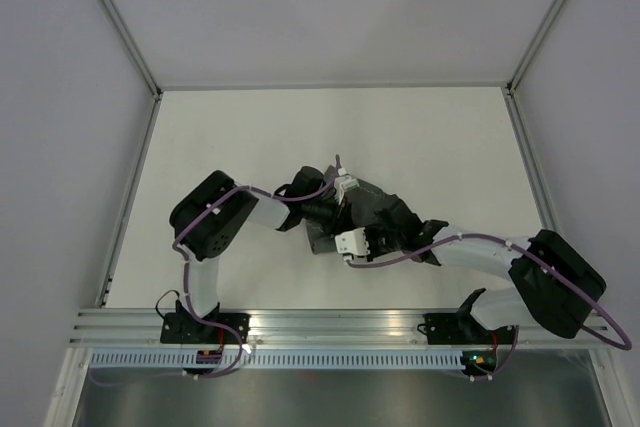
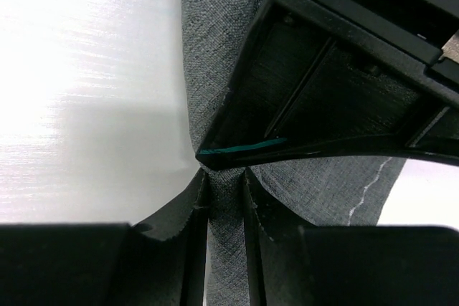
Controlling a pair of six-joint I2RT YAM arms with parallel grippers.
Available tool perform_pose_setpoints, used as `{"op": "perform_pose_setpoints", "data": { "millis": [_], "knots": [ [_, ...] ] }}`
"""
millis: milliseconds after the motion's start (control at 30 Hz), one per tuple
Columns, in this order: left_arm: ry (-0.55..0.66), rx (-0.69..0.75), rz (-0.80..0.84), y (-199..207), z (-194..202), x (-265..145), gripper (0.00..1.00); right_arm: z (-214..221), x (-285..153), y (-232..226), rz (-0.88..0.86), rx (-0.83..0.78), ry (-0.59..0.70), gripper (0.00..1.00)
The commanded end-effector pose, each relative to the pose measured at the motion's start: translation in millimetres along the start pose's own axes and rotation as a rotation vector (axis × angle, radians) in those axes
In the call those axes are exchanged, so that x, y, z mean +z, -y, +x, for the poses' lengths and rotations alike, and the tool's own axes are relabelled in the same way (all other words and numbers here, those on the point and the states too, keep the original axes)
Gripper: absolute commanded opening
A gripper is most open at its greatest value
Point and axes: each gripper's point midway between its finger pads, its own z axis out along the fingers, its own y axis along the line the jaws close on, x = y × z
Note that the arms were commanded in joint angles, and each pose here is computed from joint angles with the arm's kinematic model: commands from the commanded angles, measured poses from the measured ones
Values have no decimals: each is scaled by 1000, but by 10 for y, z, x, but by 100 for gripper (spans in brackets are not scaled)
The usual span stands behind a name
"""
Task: Fold the napkin, place the utensils inside, and roll it up
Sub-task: Roll the napkin with the utensil
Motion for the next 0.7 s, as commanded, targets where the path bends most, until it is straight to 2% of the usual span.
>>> {"op": "perform_pose_setpoints", "data": {
  "millis": [0,300,567,600,667],
  "knots": [
    [-98,-141,-127,-160,439,-105,33,230,0,-295,-181,95,-89,2],
    [-18,-97,-158,-113,59,-183,45,303,-23,-339,-302,145,-130,1],
    [70,-67,-245,-182,-231,-355,50,332,-59,-372,-380,180,-158,0],
    [103,-59,-283,-217,-321,-428,52,324,-57,-367,-387,183,-155,0],
    [144,-67,-344,-292,-409,-528,62,317,-62,-355,-404,195,-156,0]
  ]
}}
